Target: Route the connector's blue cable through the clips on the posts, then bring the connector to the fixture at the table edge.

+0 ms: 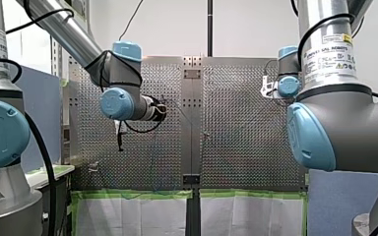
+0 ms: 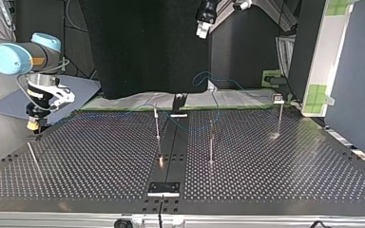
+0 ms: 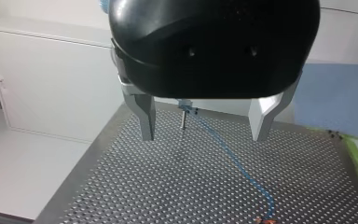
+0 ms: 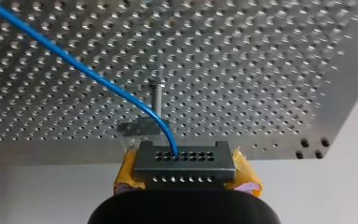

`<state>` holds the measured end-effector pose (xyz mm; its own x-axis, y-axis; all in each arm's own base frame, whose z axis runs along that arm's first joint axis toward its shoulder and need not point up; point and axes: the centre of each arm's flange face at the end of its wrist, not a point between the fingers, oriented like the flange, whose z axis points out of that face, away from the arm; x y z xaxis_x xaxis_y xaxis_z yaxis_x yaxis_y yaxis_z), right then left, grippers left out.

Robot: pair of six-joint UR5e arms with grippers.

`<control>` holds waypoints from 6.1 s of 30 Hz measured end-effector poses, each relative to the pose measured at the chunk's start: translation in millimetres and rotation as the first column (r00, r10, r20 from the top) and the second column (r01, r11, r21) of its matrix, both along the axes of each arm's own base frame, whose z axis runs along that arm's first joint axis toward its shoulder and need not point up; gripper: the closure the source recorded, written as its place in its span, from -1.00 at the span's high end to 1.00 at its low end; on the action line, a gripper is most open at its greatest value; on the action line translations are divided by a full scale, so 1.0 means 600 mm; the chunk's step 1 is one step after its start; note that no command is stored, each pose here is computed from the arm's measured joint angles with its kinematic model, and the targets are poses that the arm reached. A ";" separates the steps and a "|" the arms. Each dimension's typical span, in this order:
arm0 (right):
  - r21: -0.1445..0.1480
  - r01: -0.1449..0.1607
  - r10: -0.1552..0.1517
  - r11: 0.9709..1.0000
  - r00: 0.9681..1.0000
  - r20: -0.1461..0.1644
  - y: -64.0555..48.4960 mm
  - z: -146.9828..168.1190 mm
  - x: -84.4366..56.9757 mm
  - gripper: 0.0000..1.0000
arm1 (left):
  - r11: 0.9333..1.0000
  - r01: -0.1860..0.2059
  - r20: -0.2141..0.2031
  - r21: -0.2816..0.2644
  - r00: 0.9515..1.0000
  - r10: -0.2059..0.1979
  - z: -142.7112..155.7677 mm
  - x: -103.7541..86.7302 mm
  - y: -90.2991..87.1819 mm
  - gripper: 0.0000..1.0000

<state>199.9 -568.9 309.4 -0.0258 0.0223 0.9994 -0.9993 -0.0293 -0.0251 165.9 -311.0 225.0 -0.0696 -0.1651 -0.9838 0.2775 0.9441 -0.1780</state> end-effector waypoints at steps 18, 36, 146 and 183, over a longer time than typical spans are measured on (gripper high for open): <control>0.020 -0.056 0.058 0.998 0.996 -0.068 -0.034 -0.002 -0.062 -0.97 | 0.999 -0.023 0.016 0.043 1.000 0.023 -0.010 0.003 -0.002 0.98; 0.057 -0.148 0.155 0.987 0.976 -0.151 -0.085 -0.016 -0.101 -0.97 | 0.993 -0.093 0.047 0.070 0.995 0.090 -0.012 0.012 0.003 0.98; -0.015 -0.386 0.382 0.922 0.916 -0.120 -0.162 -0.047 -0.129 -0.97 | 0.992 -0.100 0.044 0.082 0.994 0.096 -0.013 0.037 0.010 0.98; 0.018 -0.395 0.394 0.919 0.913 -0.101 -0.158 -0.053 -0.142 1.00 | 0.991 -0.103 0.043 0.082 0.994 0.099 -0.013 0.036 0.010 0.98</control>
